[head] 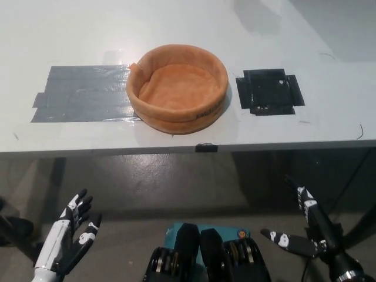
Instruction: A person hands a emotional support dumpling to the robot which it grabs with its right hand and places in the soft place kept infront of it in the centre of the desk
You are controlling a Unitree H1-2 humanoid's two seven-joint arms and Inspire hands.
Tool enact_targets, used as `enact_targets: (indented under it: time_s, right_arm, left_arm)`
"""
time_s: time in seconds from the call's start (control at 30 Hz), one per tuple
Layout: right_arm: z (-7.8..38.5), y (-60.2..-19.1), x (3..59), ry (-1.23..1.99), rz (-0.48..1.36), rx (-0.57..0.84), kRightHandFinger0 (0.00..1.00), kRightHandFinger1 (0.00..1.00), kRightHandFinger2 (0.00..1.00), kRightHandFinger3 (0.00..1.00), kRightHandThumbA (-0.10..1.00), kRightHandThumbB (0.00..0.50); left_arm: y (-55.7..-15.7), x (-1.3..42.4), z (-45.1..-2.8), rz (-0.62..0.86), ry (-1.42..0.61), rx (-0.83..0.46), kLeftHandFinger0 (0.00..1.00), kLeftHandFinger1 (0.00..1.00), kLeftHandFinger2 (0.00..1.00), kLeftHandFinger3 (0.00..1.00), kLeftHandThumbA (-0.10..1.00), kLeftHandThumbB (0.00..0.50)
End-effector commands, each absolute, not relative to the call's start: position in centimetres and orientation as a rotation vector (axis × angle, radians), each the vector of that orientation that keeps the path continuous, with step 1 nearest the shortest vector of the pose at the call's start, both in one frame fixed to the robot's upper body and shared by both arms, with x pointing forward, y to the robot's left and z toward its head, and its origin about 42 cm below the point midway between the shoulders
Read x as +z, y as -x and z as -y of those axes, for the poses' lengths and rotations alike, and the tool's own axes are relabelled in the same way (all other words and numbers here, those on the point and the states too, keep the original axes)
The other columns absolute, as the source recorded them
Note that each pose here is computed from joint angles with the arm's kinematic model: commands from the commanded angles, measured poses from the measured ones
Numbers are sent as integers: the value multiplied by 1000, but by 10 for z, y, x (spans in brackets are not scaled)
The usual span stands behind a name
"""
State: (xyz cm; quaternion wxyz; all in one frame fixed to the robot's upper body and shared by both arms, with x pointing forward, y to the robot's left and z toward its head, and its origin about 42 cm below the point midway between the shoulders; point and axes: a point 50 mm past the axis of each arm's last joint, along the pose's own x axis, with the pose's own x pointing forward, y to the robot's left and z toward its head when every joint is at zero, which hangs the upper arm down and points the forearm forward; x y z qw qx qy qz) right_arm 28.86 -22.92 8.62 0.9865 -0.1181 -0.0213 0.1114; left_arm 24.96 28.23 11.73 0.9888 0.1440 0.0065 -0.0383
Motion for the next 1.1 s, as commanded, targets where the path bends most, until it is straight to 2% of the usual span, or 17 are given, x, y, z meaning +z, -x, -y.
enact_targets:
  time_s: [0.0,0.03,0.17,0.23,0.37,0.4,0.5,0.53,0.6,0.67,0.7,0.77,0.83,0.9,1.07]
  right_arm:
    - [239,-280,95,245,123,206,1000,1000,1000,1000,927,206]
    - [238,-277,94,232,123,200,1000,1000,1000,1000,934,220]
    - [232,-271,93,160,131,189,1000,1000,1000,1000,924,229]
    - [227,-266,95,126,133,187,1000,1000,1000,1000,927,204]
    - [221,-262,97,118,158,168,1000,1000,1000,1000,936,190]
    - [220,-260,99,116,163,160,1000,1000,1000,1000,936,185]
    - [220,-258,106,103,195,117,1000,1000,1000,1000,955,210]
    - [220,-258,108,101,207,110,1000,1000,1000,1000,960,201]
    - [223,-260,116,102,248,91,1000,1000,1000,1000,923,150]
    - [227,-262,127,115,282,61,1000,1000,1000,1000,875,151]
    - [231,-265,139,148,313,34,1000,1000,1000,1000,865,163]
    - [234,-267,158,197,362,-1,1000,1000,1000,1000,854,193]
    - [238,-272,188,283,441,-29,1000,1000,1000,1000,857,221]
    - [239,-283,223,363,537,-50,1000,1000,1000,1000,904,259]
    - [243,-321,294,486,637,-77,1000,1000,1000,1000,939,282]
  left_arm:
    - [-247,119,-275,16,-288,-120,1000,1000,1000,1000,752,4]
    - [-246,119,-274,17,-269,-120,1000,1000,1000,1000,779,19]
    - [-244,116,-270,28,-241,-118,1000,1000,1000,1000,804,25]
    - [-243,117,-265,45,-231,-105,1000,1000,1000,1000,809,16]
    - [-245,122,-253,100,-201,-82,1000,1000,1000,1000,830,1]
    - [-247,125,-250,115,-201,-78,1000,1000,1000,1000,840,11]
    - [-254,131,-244,132,-188,-79,1000,1000,1000,1000,899,0]
    - [-256,131,-243,132,-185,-80,1000,1000,1000,1000,895,0]
    - [-259,132,-240,126,-188,-78,1000,1000,1000,1000,881,0]
    - [-264,133,-239,128,-203,-86,1000,1000,1000,1000,868,13]
    - [-268,134,-238,134,-206,-91,1000,1000,1000,1000,861,33]
    - [-271,138,-239,145,-211,-90,1000,1000,1000,1000,847,33]
    - [-274,141,-240,156,-218,-84,1000,1000,1000,1000,840,55]
    - [-275,143,-243,156,-222,-78,1000,1000,1000,1000,838,42]
    - [-271,136,-246,134,-226,-85,1000,1000,1000,1000,818,45]
